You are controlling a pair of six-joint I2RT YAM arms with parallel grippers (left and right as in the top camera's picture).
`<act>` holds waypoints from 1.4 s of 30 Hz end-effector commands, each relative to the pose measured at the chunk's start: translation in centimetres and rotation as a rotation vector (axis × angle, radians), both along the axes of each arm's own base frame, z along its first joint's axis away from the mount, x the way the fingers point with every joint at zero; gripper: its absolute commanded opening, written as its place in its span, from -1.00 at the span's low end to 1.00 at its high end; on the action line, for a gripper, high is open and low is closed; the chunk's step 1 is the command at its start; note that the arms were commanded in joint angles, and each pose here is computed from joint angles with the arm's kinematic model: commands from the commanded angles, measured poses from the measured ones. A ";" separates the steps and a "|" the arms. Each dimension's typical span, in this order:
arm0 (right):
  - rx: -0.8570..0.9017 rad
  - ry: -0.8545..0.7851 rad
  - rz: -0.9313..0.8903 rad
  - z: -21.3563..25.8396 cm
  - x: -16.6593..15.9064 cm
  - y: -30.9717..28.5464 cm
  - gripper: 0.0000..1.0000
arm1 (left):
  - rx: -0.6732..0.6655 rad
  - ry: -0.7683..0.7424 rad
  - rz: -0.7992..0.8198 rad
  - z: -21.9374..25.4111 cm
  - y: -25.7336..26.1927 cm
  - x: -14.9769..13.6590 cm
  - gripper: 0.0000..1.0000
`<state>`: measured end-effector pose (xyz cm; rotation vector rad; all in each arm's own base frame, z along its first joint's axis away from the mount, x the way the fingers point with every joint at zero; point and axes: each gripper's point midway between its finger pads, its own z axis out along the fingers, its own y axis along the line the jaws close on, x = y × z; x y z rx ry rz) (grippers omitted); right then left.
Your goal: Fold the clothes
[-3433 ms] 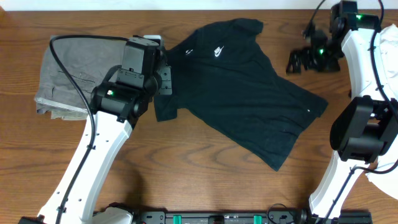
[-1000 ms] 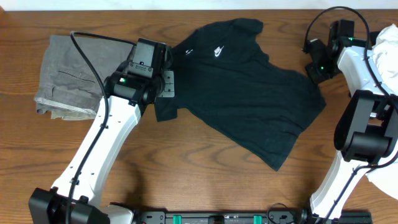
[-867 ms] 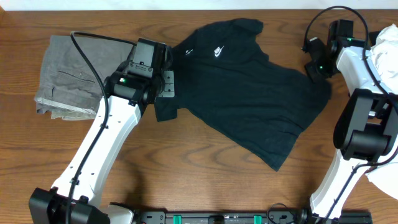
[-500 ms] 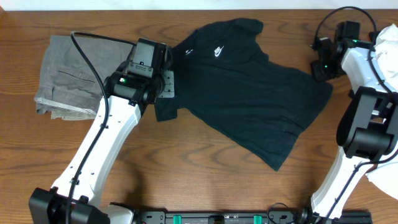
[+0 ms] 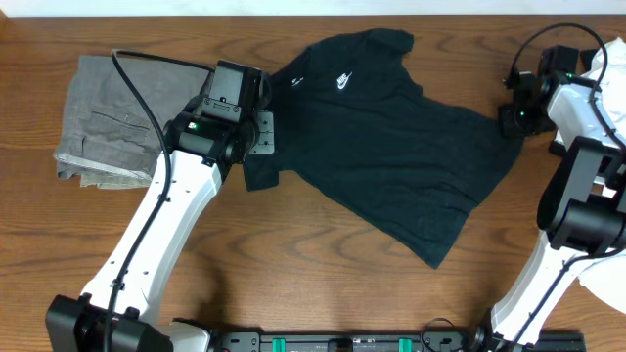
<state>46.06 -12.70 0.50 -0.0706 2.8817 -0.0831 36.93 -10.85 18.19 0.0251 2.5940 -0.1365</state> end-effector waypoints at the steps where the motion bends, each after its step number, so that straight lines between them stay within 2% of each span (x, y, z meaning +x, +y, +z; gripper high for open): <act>1: -0.005 0.022 -0.064 -2.2 -0.8 -2.0 -0.78 | 0.014 0.028 0.006 -1.2 0.2 0.2 -0.11; 8: -0.014 -0.024 -0.104 -2.1 -0.1 -3.8 -0.81 | 0.024 0.059 0.006 -2.5 0.1 0.5 -0.12; 14: -0.024 -0.099 -0.100 0.6 2.4 -4.5 -0.83 | 0.021 0.053 0.006 -2.5 0.1 0.7 -0.12; 19: 0.102 -0.123 -0.061 3.8 3.6 -2.4 -0.80 | 0.018 0.040 0.006 -2.4 0.0 1.0 -0.12; 23: 0.179 -0.080 -0.132 4.9 2.8 -1.4 -0.77 | -0.006 -0.023 0.001 -1.7 -0.7 2.4 -0.17; 25: 0.189 -0.067 -0.157 4.8 2.5 -1.3 -0.67 | -0.031 -0.066 -0.025 -1.4 -1.5 3.6 -0.37; 26: 0.195 -0.059 -0.169 4.8 2.3 -1.2 -0.53 | -0.046 -0.091 -0.054 -1.3 -2.2 4.4 -0.49; 29: 0.199 -0.046 -0.172 4.7 2.1 -1.1 -0.17 | -0.082 -0.150 -0.109 -1.7 -3.7 6.5 -0.55; 30: 0.200 -0.046 -0.172 4.7 2.0 -1.1 0.11 | -0.083 -0.170 -0.120 -1.9 -4.0 7.4 -0.56; 31: 0.200 -0.045 -0.172 4.7 2.0 -1.1 0.66 | -0.081 -0.187 -0.127 -2.5 -4.3 8.2 -0.56; 32: 0.200 -0.042 -0.172 4.7 2.0 -1.1 0.99 | -0.080 -0.201 -0.134 -3.0 -4.5 9.0 -0.56; 38: 0.200 -0.042 -0.172 4.7 2.0 -1.1 0.98 | -0.050 -0.194 -0.164 -9.2 -5.4 12.1 -0.63; 42: 0.252 -0.040 -0.224 4.7 1.9 -0.4 0.99 | -0.006 -0.094 -0.162 -13.1 -4.3 11.4 -0.88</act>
